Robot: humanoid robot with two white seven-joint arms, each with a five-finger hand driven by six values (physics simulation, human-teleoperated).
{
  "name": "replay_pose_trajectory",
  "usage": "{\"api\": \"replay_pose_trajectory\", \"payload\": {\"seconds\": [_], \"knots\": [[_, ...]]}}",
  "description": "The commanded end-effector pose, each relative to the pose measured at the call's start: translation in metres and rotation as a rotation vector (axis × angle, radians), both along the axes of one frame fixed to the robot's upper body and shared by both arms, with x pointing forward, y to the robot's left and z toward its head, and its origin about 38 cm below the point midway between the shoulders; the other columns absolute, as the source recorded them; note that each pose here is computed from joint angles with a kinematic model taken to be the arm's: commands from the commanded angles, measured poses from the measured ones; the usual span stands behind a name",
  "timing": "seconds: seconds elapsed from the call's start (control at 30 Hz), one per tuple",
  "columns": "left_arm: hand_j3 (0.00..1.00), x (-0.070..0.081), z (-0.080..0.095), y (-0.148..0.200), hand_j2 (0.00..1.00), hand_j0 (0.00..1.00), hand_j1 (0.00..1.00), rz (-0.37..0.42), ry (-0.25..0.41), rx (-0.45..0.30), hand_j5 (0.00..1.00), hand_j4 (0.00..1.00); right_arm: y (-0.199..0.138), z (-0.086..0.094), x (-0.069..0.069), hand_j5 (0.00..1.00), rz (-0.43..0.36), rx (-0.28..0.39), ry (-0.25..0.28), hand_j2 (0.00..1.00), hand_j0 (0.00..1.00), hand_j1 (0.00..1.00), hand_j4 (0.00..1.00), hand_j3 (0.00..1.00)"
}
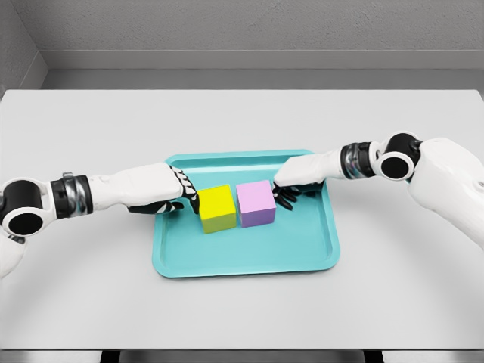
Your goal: Push two cubes
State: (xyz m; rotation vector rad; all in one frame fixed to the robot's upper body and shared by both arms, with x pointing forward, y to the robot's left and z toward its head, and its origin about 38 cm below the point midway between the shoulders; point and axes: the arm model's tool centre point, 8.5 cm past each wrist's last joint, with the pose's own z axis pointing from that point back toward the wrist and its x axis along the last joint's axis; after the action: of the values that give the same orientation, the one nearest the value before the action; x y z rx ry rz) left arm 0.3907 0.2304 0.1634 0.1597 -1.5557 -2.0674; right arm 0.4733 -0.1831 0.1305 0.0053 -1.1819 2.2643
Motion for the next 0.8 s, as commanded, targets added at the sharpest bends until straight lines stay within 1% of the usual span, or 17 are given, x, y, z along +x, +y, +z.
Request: {"api": "replay_pose_trajectory", "payload": {"seconds": [0.0, 0.07, 0.23, 0.47, 0.73, 0.77], "knots": [[0.52, 0.000, 0.000, -0.001, 0.52, 0.52, 0.52, -0.003, 0.000, -0.001, 0.52, 0.52, -0.012, -0.009, 0.001, 0.11, 0.021, -0.117, -0.049, 0.11, 0.11, 0.11, 0.11, 0.11], [0.52, -0.002, -0.004, -0.005, 0.52, 0.52, 0.52, -0.016, 0.008, 0.006, 0.52, 0.52, -0.012, -0.007, 0.002, 0.11, 0.020, -0.115, -0.052, 0.11, 0.11, 0.11, 0.11, 0.11], [0.52, 0.001, 0.001, -0.007, 0.52, 0.52, 0.52, -0.019, -0.004, 0.005, 0.52, 0.52, -0.013, 0.002, 0.007, 0.11, 0.018, -0.116, -0.072, 0.11, 0.11, 0.11, 0.11, 0.11], [0.52, 0.002, -0.001, -0.004, 0.52, 0.52, 0.52, -0.012, -0.002, 0.017, 0.52, 0.52, -0.012, 0.010, 0.011, 0.11, 0.019, -0.116, -0.089, 0.11, 0.11, 0.11, 0.11, 0.11], [0.52, -0.002, 0.002, -0.001, 0.52, 0.52, 0.52, -0.013, -0.007, 0.013, 0.52, 0.52, -0.010, 0.019, 0.014, 0.11, 0.026, -0.113, -0.107, 0.11, 0.11, 0.11, 0.11, 0.11], [0.52, -0.002, 0.003, 0.000, 0.52, 0.52, 0.52, -0.013, -0.007, 0.014, 0.52, 0.52, -0.014, 0.019, 0.014, 0.12, 0.021, -0.118, -0.108, 0.12, 0.12, 0.12, 0.12, 0.12]]}}
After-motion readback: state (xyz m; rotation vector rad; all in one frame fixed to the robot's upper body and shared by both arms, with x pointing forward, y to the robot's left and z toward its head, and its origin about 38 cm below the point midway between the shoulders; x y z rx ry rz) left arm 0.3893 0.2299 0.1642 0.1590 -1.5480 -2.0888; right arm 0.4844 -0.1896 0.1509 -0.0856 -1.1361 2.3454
